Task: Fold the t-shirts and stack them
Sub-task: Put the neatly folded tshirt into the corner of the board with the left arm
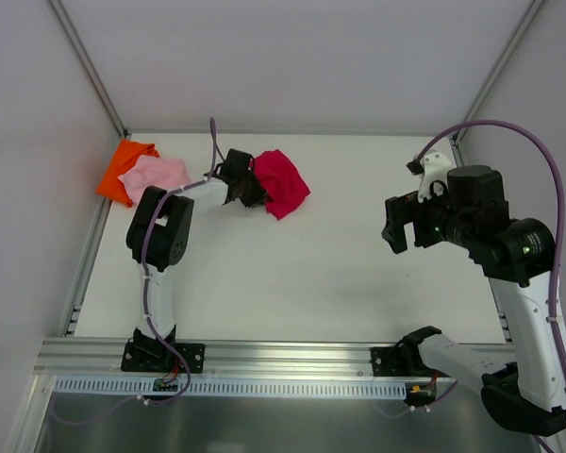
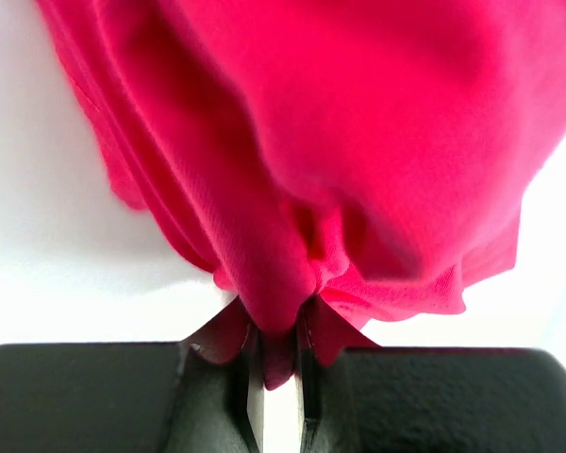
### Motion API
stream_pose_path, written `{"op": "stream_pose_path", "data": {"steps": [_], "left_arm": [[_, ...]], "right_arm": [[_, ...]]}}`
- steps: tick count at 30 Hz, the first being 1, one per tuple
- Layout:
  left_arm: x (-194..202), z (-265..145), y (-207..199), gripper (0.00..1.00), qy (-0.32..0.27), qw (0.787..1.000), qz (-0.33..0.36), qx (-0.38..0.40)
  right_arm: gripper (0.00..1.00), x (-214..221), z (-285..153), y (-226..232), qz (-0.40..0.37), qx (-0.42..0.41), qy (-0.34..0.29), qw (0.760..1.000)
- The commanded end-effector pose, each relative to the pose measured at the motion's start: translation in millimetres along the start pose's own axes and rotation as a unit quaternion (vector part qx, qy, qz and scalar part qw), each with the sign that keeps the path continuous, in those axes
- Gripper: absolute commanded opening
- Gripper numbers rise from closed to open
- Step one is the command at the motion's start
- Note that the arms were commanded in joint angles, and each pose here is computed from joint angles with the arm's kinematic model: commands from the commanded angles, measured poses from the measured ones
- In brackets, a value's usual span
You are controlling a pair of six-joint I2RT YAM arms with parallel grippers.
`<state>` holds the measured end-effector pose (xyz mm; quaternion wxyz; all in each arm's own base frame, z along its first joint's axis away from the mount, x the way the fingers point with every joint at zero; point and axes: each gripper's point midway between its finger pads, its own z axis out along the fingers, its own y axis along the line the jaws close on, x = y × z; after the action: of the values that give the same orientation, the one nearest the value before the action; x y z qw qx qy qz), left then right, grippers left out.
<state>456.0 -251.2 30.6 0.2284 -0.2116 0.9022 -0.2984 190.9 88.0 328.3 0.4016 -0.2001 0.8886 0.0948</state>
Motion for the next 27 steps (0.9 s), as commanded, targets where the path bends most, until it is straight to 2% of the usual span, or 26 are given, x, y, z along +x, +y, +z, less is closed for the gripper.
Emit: {"op": "stream_pose_path", "data": {"steps": [1,2,3,4,6,7,17,22,24,27], "left_arm": [[-25,-21,8,0.0,-0.027,0.993,0.055,-0.098],[-24,-32,17,0.0,-0.016,0.988,0.067,-0.135],[-36,-38,19,0.0,-0.035,0.983,0.078,-0.161],[-55,-47,0,0.0,-0.057,0.982,0.09,-0.155],[-64,-63,10,0.0,-0.052,0.97,0.112,-0.211],[-80,-72,-7,0.0,-0.071,0.968,0.12,-0.207],[-127,-127,-4,0.0,-0.116,0.936,0.174,-0.284],[-146,-149,0,0.0,-0.131,0.934,0.164,-0.29],[-156,-156,-13,0.0,-0.148,0.946,0.155,-0.245],[-173,-167,-31,0.0,-0.181,0.944,0.165,-0.222]], "right_arm": [[0.96,-8,-14,4,-0.005,-0.008,-0.027,1.0],[0.96,-9,-15,4,-0.004,-0.008,-0.03,1.0],[0.96,-9,-16,4,-0.005,-0.008,-0.032,0.999],[0.96,-8,-16,3,-0.005,-0.007,-0.034,0.999],[0.96,-8,-14,5,-0.006,-0.012,-0.036,0.999],[0.96,-8,-12,5,-0.006,-0.013,-0.036,0.999],[0.97,-7,-7,10,-0.008,-0.027,-0.047,0.999],[0.96,-3,-4,12,-0.01,-0.032,-0.044,0.998],[0.96,-1,-2,15,-0.006,-0.04,-0.044,0.998],[0.97,1,-1,18,-0.003,-0.048,-0.044,0.998]]}}
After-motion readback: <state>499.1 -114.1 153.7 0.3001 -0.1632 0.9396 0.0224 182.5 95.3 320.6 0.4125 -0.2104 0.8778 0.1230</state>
